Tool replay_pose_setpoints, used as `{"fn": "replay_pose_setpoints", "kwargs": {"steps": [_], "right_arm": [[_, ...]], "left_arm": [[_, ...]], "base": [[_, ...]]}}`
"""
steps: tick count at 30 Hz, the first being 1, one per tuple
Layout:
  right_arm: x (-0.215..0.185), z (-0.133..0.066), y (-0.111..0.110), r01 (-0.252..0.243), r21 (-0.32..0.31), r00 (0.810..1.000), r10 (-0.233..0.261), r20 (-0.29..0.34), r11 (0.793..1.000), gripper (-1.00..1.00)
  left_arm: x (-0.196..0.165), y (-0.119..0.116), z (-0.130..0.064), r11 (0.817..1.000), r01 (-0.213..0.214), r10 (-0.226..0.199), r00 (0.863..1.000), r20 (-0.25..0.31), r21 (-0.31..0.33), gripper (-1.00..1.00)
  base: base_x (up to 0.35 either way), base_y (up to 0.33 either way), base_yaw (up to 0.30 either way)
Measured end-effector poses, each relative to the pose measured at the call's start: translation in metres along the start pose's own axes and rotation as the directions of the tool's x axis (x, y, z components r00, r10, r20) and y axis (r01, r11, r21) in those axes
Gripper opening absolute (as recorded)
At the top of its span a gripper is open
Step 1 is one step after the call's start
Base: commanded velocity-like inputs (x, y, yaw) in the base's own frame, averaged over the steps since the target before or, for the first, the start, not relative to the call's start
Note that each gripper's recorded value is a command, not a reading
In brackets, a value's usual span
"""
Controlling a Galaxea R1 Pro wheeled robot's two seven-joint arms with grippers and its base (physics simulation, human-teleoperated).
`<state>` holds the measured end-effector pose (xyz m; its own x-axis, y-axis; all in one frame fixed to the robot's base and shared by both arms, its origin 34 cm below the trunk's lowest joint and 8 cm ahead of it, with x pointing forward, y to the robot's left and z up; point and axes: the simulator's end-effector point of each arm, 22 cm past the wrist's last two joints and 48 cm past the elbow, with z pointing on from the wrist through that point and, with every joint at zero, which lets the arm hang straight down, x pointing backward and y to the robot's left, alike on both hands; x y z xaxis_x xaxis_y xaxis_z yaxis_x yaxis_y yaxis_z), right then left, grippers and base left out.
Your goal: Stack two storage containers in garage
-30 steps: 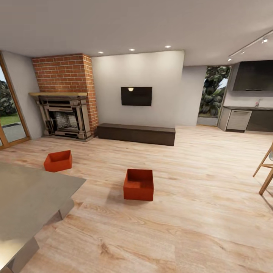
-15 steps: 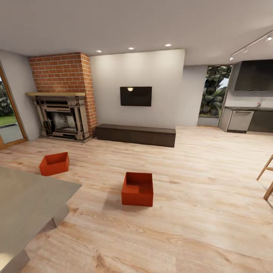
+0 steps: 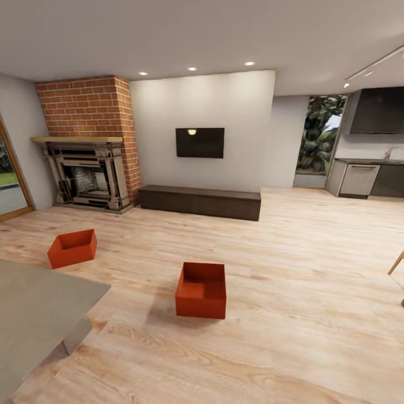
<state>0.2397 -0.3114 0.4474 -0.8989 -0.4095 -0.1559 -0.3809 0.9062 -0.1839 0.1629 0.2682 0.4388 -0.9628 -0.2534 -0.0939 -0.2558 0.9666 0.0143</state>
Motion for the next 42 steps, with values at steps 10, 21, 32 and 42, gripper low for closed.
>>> {"fn": "replay_pose_setpoints", "kwargs": {"steps": [10,21,32,42], "right_arm": [[0.0,0.0,0.0,0.0,0.0,1.0,0.0,0.0,1.0,1.0],[0.0004,0.0,-0.0009,0.0,0.001,1.0,0.0,0.0,1.0,1.0],[0.0003,0.0,-0.0007,0.0,0.001,1.0,0.0,0.0,1.0,1.0],[0.0003,0.0002,-0.0007,-0.006,0.001,1.0,0.006,-0.001,1.0,1.0]], "left_arm": [[0.0,0.0012,0.0,1.0,0.002,-0.002,1.0,-0.001,-0.001,1.0],[-0.0004,0.0011,0.0,1.0,0.0,0.0,1.0,0.001,-0.001,1.0],[-0.0015,0.0012,0.0,1.0,0.001,-0.001,1.0,0.005,-0.002,1.0],[-0.0025,0.0,0.0001,1.0,0.002,-0.002,1.0,0.01,0.0,1.0]], "base": [[0.323,0.069,0.0],[0.323,0.094,0.0],[0.323,0.094,0.0],[0.193,0.021,-0.043]]}}
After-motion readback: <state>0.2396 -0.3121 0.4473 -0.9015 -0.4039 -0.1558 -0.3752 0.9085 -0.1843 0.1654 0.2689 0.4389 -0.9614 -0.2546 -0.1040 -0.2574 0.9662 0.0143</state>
